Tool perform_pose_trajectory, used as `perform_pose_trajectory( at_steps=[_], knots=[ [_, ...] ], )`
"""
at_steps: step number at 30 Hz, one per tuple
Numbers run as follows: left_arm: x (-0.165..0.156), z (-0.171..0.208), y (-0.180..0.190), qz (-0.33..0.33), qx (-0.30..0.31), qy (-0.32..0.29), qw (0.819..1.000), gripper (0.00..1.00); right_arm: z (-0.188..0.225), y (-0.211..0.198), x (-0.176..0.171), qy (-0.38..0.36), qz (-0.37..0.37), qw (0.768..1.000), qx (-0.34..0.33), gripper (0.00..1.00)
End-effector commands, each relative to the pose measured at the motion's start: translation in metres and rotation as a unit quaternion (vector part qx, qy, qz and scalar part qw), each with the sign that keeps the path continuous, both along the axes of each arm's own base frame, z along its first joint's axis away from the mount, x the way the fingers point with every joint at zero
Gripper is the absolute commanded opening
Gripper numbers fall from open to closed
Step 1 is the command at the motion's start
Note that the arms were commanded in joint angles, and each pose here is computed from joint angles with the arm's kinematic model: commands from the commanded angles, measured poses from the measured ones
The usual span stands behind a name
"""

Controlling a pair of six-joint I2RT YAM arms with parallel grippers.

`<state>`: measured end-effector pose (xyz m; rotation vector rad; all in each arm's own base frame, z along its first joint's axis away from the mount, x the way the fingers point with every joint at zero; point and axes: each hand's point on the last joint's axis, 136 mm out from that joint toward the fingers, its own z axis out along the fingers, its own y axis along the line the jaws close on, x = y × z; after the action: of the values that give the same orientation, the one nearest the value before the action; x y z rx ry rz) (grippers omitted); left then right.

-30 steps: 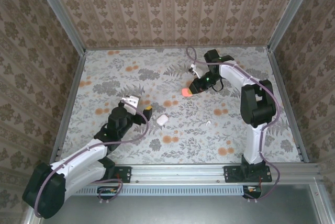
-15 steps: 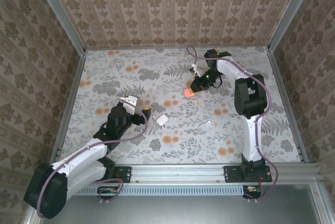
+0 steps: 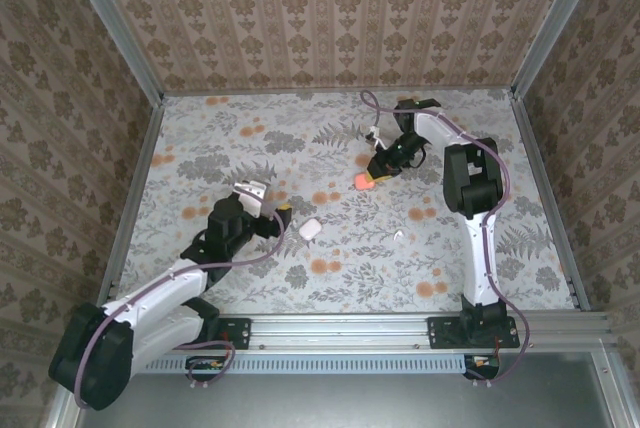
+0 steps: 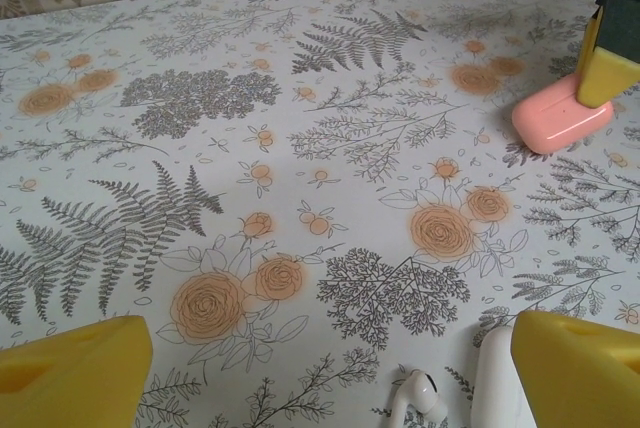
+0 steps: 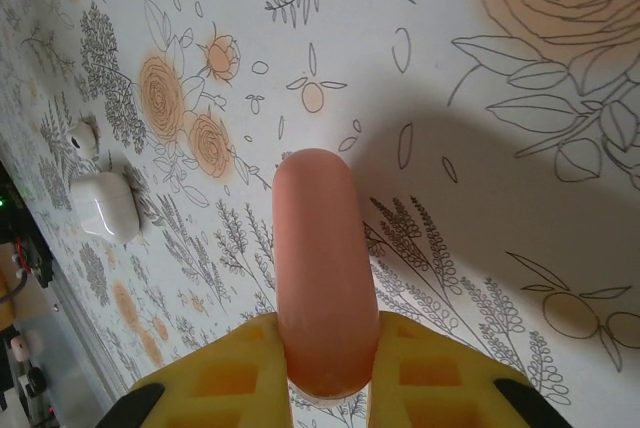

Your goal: Insert the wireless bluetooth earbuds into the charging case

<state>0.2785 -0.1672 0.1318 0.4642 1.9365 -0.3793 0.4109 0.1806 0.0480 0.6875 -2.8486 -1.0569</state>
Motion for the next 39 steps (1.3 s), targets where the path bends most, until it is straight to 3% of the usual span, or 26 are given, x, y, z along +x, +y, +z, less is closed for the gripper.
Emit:
perform_pose_trajectory(
  at_steps=[1, 17, 28, 39],
  knots=[
    [0.008, 0.019, -0.006, -0.009, -0.009, -0.022, 1.0, 0.93, 0.001, 0.0, 0.002, 0.014, -0.006, 1.0, 0.014, 0.19],
    [0.011, 0.023, -0.007, -0.01, 0.001, -0.014, 1.0, 0.93, -0.011, -0.012, 0.019, 0.013, -0.042, 0.999, 0.015, 0.34],
    [0.016, 0.021, -0.002, 0.015, 0.008, 0.016, 1.0, 0.93, -0.006, -0.022, 0.029, -0.011, -0.06, 0.998, -0.025, 0.42],
    [0.015, 0.021, 0.015, 0.085, -0.034, 0.141, 0.986, 0.92, 0.058, -0.021, 0.021, -0.109, -0.07, 0.99, -0.054, 0.43]
  ],
)
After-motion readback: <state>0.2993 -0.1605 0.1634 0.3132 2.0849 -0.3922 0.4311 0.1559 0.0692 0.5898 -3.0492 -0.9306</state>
